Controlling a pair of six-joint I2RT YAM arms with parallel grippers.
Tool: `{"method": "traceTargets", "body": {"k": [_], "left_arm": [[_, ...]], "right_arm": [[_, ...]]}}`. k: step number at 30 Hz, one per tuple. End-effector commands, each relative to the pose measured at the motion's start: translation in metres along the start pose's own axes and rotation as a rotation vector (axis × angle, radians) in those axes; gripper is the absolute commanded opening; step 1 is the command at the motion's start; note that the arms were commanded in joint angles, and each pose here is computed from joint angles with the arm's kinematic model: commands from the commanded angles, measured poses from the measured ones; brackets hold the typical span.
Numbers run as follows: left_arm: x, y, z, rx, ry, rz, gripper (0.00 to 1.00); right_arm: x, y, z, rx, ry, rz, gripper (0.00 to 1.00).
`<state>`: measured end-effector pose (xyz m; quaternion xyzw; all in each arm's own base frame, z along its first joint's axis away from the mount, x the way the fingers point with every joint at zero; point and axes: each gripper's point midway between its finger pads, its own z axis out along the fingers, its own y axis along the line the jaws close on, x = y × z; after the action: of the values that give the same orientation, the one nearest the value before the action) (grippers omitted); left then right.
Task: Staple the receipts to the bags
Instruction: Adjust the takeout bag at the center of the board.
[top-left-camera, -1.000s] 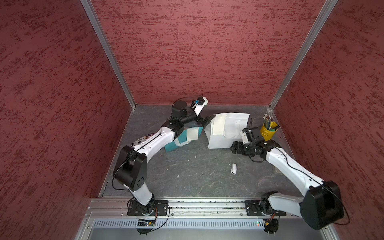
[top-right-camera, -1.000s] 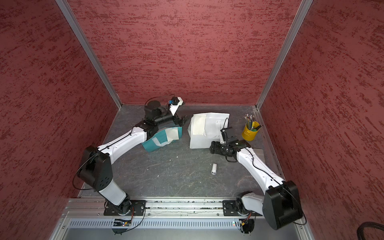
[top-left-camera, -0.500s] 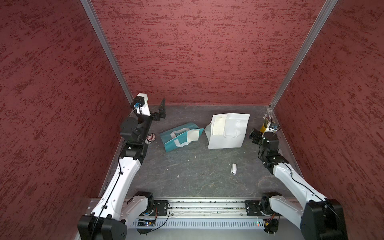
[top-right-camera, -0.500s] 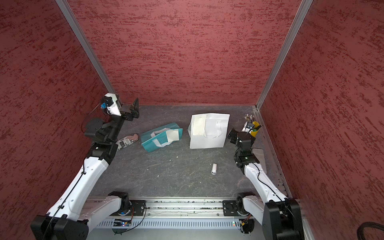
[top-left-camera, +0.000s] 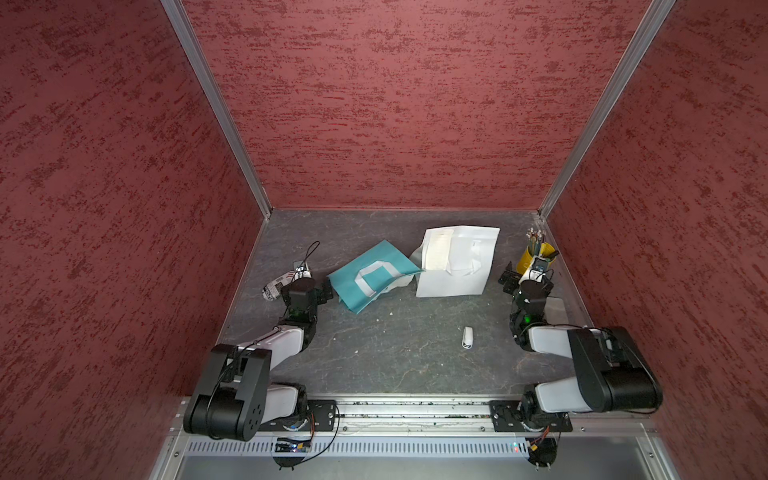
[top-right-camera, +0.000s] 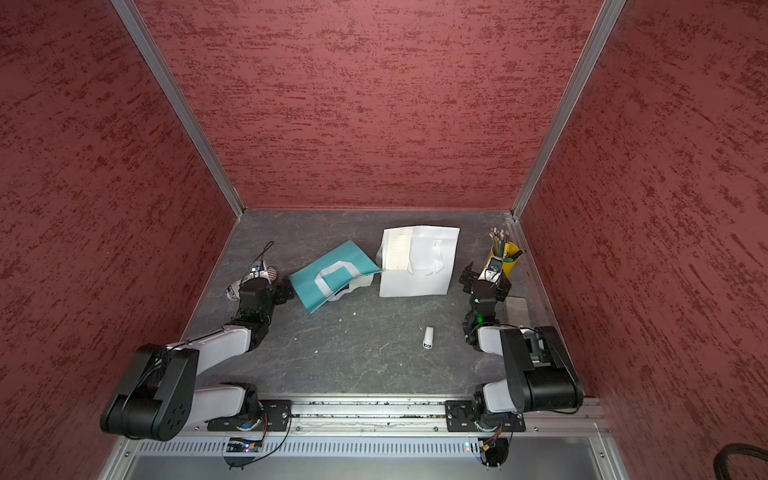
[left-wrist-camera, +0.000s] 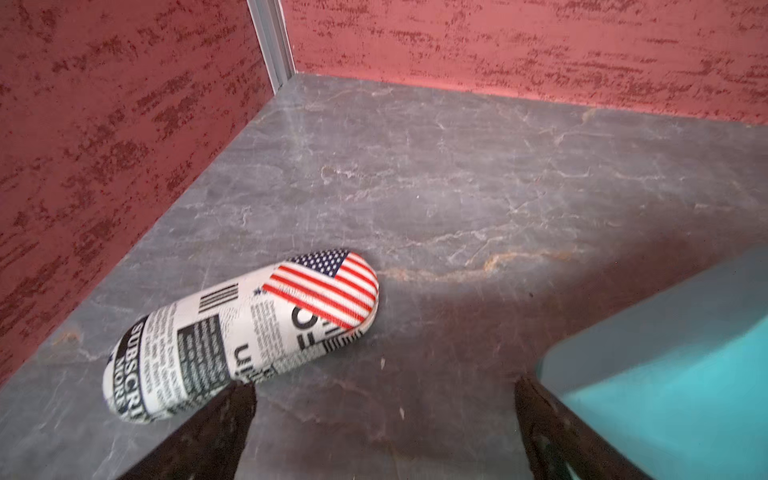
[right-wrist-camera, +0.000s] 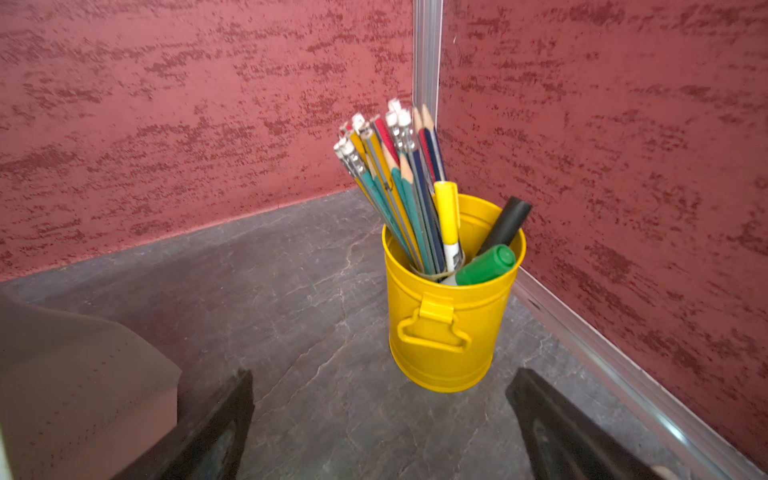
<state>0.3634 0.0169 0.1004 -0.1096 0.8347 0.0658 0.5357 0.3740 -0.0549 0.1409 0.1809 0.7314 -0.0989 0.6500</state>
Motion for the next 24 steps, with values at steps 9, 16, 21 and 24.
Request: {"method": "traceTargets", "body": {"k": [9, 16, 21, 24], "left_arm": [[-0.045, 0.024, -0.015, 0.023, -0.237, -0.095, 1.0], [-0.043, 0.033, -0.019, 0.1, -0.238, -0.141, 1.0], [-0.042, 0.016, -0.007, 0.208, -0.269, -0.126, 1.0], [-0.03, 0.005, 0.002, 0.23, -0.304, -0.083, 1.0]], "right_arm": [[-0.02, 0.007, -0.007, -0.087, -0.119, -0.001, 0.99], [-0.02, 0.01, -0.007, -0.105, -0.116, -0.004, 0.99], [-0.017, 0.01, -0.003, -0.108, -0.102, -0.007, 0.99], [-0.018, 0.011, -0.003, -0.11, -0.101, -0.006, 0.99]]}}
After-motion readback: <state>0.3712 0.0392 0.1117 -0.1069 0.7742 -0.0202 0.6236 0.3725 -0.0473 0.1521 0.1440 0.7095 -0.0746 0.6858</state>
